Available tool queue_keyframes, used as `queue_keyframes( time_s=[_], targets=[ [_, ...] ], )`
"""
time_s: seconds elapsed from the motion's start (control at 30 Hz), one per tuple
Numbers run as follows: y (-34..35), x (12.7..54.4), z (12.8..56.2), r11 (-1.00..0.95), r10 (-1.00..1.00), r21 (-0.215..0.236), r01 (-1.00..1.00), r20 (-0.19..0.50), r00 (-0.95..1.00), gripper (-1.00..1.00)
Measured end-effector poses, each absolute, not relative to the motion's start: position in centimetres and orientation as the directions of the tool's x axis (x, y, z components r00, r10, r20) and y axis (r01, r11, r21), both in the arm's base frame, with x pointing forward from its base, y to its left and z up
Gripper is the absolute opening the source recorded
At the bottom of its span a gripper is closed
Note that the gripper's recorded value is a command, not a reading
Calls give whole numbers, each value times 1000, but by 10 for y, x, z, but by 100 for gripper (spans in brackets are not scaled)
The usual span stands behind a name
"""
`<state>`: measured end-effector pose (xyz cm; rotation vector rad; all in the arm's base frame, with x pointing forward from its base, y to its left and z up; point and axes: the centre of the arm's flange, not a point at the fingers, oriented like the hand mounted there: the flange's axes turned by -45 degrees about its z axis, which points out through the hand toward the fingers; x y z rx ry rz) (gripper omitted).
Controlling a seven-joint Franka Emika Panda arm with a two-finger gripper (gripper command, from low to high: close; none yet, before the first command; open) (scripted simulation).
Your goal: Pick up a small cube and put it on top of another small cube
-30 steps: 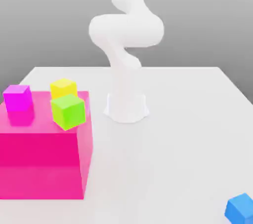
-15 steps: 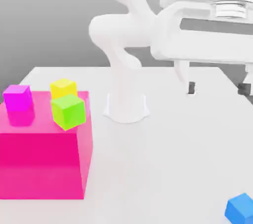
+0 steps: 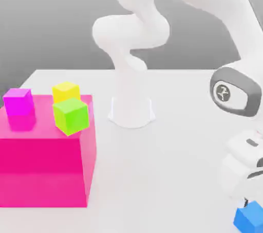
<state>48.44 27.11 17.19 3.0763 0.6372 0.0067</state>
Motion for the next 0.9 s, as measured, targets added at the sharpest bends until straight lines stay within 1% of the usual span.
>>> queue_keyframes(
  time_s=[0.03,0.07,0.23,0.27,0.3,0.43,0.57,0.7,0.77,0.8,0.9],
  targets=[
    [272,484,156,-917,398,0,398,2,917,0],
    [272,483,142,-917,399,0,399,1,917,-100],
    [272,483,142,-917,399,-1,399,2,917,-100],
    [272,483,135,-917,400,-1,400,2,917,-100],
    [272,483,140,-917,399,-1,399,2,917,-100],
    [269,484,190,-920,393,1,393,0,920,-100],
    [177,514,236,-985,159,62,159,-1,987,-100],
    [78,524,278,-989,-107,103,-108,10,994,-100],
    [24,521,300,-961,-252,115,-252,18,968,-100],
    [-14,516,312,-931,-346,119,-346,22,938,-100],
    [-119,482,356,-778,-617,119,-616,38,786,-100]
  ],
)
